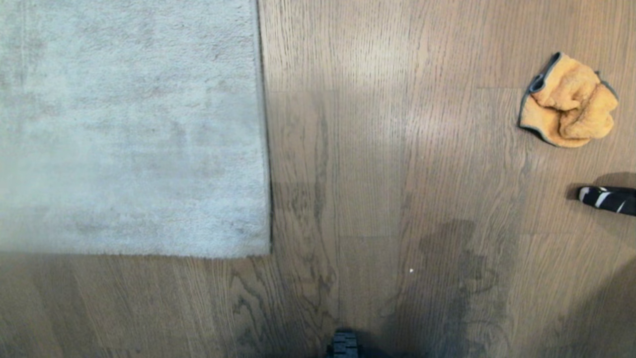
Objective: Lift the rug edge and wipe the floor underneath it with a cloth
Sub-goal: Pick up the rag
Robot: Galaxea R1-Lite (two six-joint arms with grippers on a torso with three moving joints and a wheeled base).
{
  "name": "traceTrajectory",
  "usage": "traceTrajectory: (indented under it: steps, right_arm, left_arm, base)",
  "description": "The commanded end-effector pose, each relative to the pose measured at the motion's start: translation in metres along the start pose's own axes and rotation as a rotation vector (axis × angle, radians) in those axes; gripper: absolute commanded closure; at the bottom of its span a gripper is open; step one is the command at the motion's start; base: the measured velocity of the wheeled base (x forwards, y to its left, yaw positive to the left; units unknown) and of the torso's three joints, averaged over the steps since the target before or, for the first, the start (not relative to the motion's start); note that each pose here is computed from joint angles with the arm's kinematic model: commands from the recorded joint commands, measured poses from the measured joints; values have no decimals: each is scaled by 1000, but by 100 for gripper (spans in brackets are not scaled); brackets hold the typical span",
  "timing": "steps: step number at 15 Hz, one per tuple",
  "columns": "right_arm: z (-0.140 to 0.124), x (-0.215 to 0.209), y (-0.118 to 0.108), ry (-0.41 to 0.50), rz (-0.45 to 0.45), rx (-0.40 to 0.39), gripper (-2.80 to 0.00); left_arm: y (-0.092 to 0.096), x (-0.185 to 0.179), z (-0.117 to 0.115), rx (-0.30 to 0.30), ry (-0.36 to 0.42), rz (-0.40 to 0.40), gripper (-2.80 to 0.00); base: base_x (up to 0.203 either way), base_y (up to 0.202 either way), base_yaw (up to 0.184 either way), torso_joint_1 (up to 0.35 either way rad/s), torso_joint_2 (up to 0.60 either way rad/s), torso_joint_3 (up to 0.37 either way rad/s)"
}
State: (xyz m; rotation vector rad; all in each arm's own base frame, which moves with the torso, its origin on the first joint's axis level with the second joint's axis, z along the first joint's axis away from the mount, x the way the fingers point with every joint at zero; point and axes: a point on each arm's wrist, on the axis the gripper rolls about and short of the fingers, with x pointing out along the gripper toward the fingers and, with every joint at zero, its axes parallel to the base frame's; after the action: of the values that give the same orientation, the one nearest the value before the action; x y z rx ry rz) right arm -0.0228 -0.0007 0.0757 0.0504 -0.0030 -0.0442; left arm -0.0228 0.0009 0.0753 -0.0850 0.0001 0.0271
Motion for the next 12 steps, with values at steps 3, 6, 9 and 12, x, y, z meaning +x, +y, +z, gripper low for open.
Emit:
traceTrajectory:
  steps: [3,6,9,12]
  right_arm:
    - [0,0,0,0,0,0,0]
    - [0,0,0,0,-1,0,0]
    - [0,0,0,0,-1,0,0]
    - [0,0,0,0,-2,0,0]
  left_arm:
    - [0,0,0,-1,0,1,0]
    - [0,0,0,1,0,1,0]
    - [0,0,0,1,0,1,0]
    - [0,0,0,1,0,1,0]
  base:
    - [0,0,0,0,0,0]
    - [0,0,0,0,0,0]
    - [0,0,0,0,0,0]
    - [0,0,0,0,0,0]
